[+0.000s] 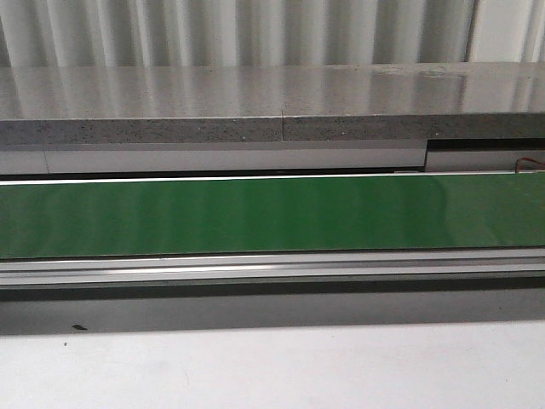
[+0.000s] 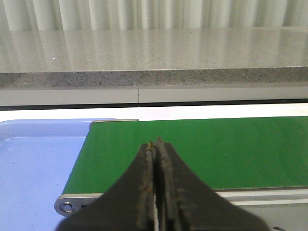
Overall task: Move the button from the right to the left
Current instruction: 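Lower the right gripper onto the yellow push button and grasp it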
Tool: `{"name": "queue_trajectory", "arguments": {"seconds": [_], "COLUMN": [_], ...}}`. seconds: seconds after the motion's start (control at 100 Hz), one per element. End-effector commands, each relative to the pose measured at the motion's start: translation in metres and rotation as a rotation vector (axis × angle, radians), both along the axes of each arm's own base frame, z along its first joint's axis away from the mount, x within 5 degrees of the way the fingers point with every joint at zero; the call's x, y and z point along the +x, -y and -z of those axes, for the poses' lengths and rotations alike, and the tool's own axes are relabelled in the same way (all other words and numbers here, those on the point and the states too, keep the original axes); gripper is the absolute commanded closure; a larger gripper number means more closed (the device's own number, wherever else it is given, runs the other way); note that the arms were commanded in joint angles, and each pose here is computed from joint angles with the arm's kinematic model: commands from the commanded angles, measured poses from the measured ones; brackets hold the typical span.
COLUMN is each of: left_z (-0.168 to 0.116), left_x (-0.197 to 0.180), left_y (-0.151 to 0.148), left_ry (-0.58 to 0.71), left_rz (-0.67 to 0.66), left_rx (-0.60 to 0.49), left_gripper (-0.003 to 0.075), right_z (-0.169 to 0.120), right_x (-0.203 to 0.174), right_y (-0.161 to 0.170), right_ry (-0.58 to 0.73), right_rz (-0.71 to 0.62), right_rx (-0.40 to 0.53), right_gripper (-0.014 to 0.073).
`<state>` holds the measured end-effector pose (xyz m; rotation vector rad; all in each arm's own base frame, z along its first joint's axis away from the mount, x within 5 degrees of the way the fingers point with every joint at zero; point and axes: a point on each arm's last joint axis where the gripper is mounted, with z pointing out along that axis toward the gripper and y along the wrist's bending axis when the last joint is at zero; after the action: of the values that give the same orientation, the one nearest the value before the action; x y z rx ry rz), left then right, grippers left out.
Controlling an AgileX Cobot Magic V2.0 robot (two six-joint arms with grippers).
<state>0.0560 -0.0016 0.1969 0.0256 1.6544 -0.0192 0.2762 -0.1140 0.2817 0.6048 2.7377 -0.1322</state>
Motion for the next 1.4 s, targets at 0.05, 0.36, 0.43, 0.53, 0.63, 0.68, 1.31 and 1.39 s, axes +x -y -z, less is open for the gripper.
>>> {"name": "queue_trajectory", "arguments": {"seconds": [0.05,0.36,0.43,0.53,0.63,0.68,1.31,1.39], "left_z": [0.004,0.004,0.004,0.004,0.004,0.004,0.004,0.004], "left_x": [0.0,0.0,0.0,0.0,0.0,0.0,0.0,0.0], "left_y": [0.0,0.0,0.0,0.0,0.0,0.0,0.0,0.0], "left_ry": [0.077,0.077,0.077,0.077,0.077,0.077,0.077,0.077], "left_rz": [0.0,0.0,0.0,0.0,0.0,0.0,0.0,0.0], "left_rx": [-0.016,-0.016,-0.016,-0.016,-0.016,-0.016,-0.016,-0.016], "left_gripper": [0.0741,0.0741,0.0741,0.0741,0.0741,0.0741,0.0741,0.0741], "right_z": [0.001,0.048,0.055,0.068,0.079,0.084,0.065,0.04], "right_x": [0.016,0.045,0.049,0.053,0.058,0.06,0.064,0.063], "right_y": [0.029,0.037,0.036,0.038,0.04,0.042,0.044,0.041], "right_ry": [0.025,-0.07,-0.072,-0.087,-0.098,-0.099,-0.073,-0.042], "right_rz": [0.053,-0.075,-0.102,-0.113,-0.117,-0.12,-0.142,-0.148], "right_rx": [-0.026,0.051,0.074,0.083,0.082,0.077,0.039,0.027], "right_gripper": [0.0108,0.0108,0.0108,0.0108,0.0108,0.0108,0.0463,0.0463]}}
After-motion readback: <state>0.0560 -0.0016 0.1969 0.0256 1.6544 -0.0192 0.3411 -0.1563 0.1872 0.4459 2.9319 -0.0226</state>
